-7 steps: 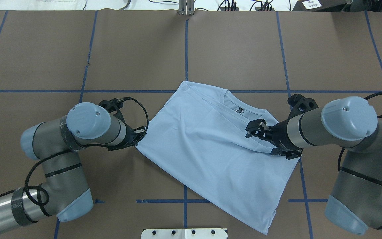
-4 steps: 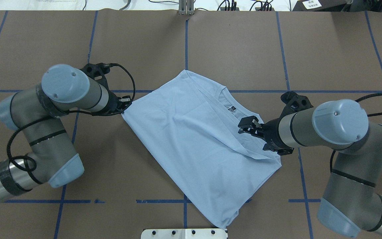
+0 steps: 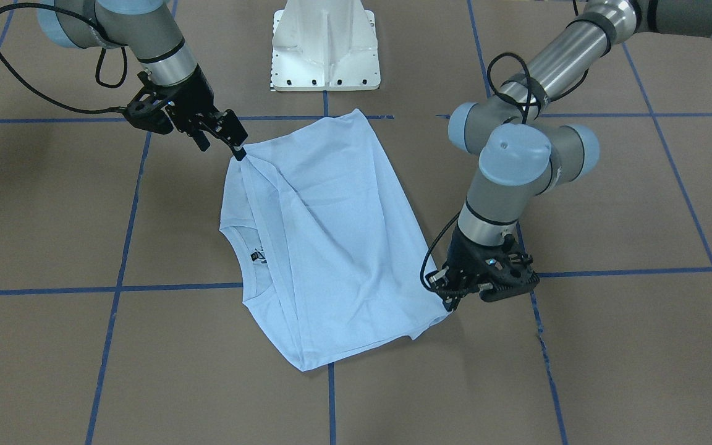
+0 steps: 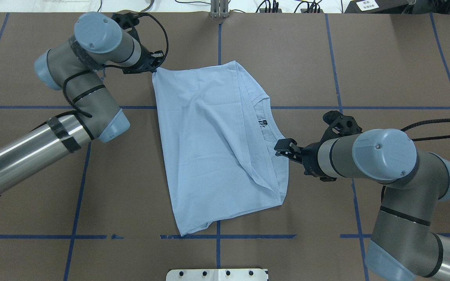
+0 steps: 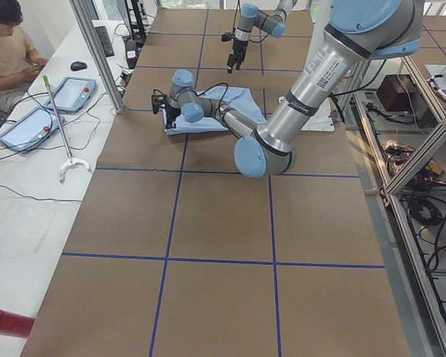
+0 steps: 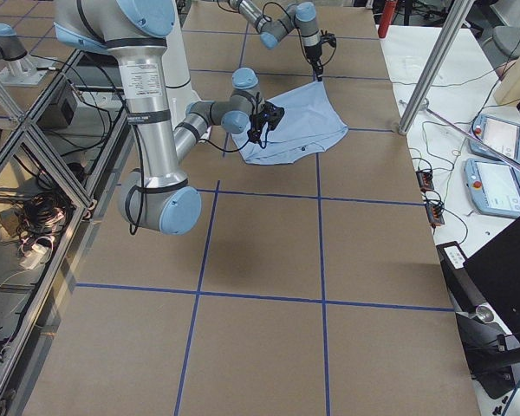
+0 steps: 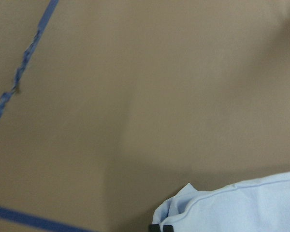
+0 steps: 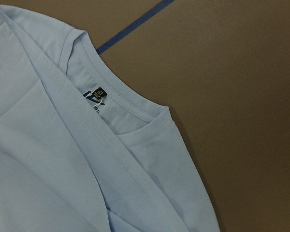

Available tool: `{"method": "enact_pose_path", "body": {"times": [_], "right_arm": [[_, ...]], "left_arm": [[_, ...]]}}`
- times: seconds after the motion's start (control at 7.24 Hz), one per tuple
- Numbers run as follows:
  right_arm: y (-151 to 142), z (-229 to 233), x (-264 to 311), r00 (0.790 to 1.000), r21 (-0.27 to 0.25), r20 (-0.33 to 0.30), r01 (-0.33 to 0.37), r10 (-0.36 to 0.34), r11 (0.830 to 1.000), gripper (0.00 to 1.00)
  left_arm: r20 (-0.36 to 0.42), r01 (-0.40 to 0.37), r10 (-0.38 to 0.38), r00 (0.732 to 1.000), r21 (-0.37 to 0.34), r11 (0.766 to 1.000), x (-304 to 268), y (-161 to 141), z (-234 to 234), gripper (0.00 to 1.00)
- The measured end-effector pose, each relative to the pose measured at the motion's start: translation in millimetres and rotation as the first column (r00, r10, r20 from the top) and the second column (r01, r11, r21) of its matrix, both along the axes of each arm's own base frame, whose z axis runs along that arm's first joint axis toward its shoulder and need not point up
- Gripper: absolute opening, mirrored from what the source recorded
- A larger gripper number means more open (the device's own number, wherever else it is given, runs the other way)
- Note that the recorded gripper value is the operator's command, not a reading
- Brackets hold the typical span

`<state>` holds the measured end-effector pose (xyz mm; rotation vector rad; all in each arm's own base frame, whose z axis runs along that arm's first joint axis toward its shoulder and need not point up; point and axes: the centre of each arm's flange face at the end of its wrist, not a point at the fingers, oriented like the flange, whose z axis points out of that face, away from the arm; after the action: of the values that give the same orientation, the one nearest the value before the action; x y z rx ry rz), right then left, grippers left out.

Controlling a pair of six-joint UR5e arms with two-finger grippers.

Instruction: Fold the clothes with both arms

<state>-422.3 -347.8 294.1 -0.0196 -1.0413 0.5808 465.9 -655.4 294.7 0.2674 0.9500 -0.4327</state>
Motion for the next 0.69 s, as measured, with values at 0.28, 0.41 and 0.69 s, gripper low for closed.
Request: {"method": "enact_pose_path", "body": {"times": [0.28, 0.41, 0.69], "right_arm": [[0, -1, -2, 1.0, 0.014, -0.004, -0.021, 0.021, 1.0, 1.0], [4, -1, -6, 1.0, 0.016, -0.005, -0.015, 0.015, 1.0, 1.0], [33, 0, -33, 1.0, 0.04, -0.024, 0.012, -0.011, 0.999, 1.0]], "left_arm": [[-0.019, 0.027, -0.026, 0.999, 0.02, 0.999, 10, -41, -4, 0.31], [-0.035, 0.034, -0.034, 0.999, 0.024, 0.999, 12, -45, -11, 0.39], [-0.097, 0.053, -0.051, 0.994, 0.02, 0.998, 4, -29, -22, 0.39]]}}
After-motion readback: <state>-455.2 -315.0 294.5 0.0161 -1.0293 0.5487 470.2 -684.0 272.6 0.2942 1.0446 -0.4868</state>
